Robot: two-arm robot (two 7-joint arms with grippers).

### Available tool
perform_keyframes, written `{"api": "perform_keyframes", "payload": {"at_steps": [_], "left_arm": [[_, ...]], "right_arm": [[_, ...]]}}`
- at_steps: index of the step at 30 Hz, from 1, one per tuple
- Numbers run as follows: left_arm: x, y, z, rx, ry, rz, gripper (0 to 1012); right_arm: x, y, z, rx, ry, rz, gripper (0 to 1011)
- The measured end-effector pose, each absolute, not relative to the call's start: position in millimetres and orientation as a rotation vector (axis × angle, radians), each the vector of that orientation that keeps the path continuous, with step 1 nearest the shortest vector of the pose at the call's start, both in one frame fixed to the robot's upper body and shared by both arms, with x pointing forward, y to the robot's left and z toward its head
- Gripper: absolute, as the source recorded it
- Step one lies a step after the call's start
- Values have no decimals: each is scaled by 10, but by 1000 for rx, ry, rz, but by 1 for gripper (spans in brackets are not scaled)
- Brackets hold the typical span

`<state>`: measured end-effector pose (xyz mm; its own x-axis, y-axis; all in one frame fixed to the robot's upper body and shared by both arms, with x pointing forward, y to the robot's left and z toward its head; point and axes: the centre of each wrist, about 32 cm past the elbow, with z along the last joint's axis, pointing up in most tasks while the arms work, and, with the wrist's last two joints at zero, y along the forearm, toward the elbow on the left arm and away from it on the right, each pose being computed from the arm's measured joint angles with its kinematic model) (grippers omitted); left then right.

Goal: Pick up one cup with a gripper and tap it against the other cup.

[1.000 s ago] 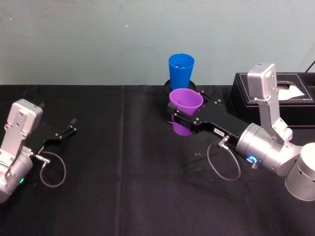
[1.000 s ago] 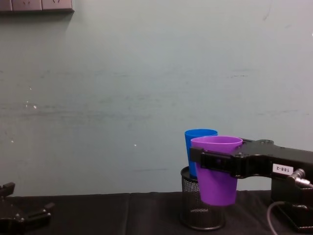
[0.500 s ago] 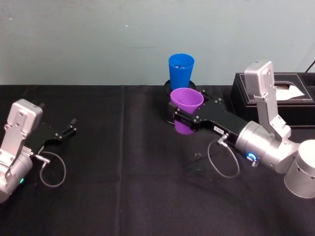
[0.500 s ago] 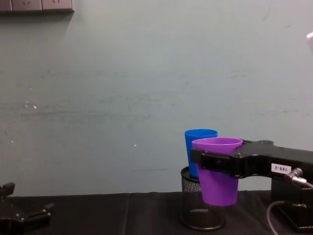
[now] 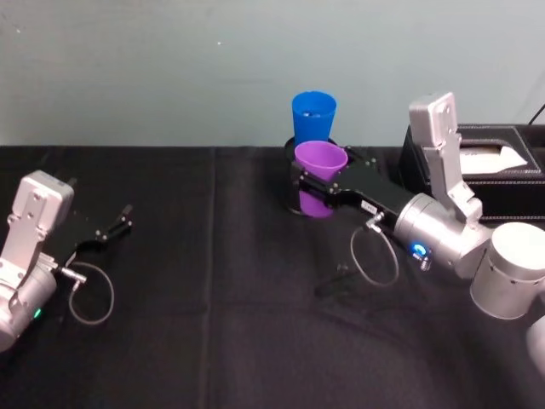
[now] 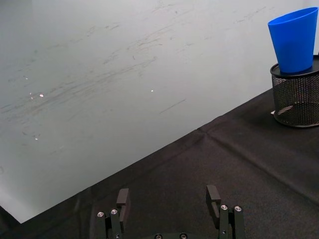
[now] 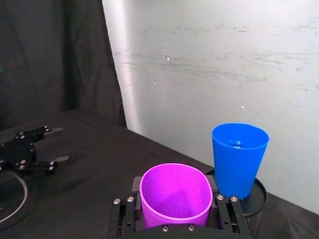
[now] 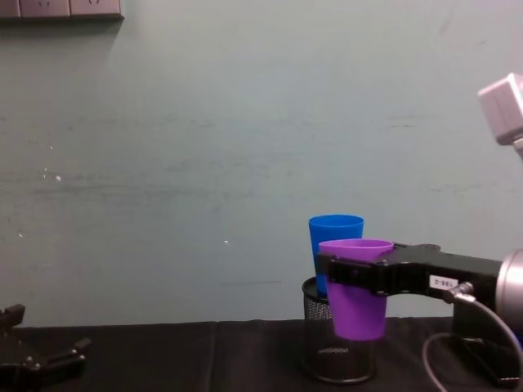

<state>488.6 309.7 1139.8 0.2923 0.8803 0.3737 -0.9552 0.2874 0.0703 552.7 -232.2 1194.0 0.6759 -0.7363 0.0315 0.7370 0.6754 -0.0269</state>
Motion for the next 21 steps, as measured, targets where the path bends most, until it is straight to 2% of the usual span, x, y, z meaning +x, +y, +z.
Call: {"api": "perform_keyframes", "payload": {"at_steps": [21], "left_arm": [[4886,3097,11398,304,-285,1248,1000]], "right_arm": [[5832,-2276,11876,-23,-41,-842,731]]}}
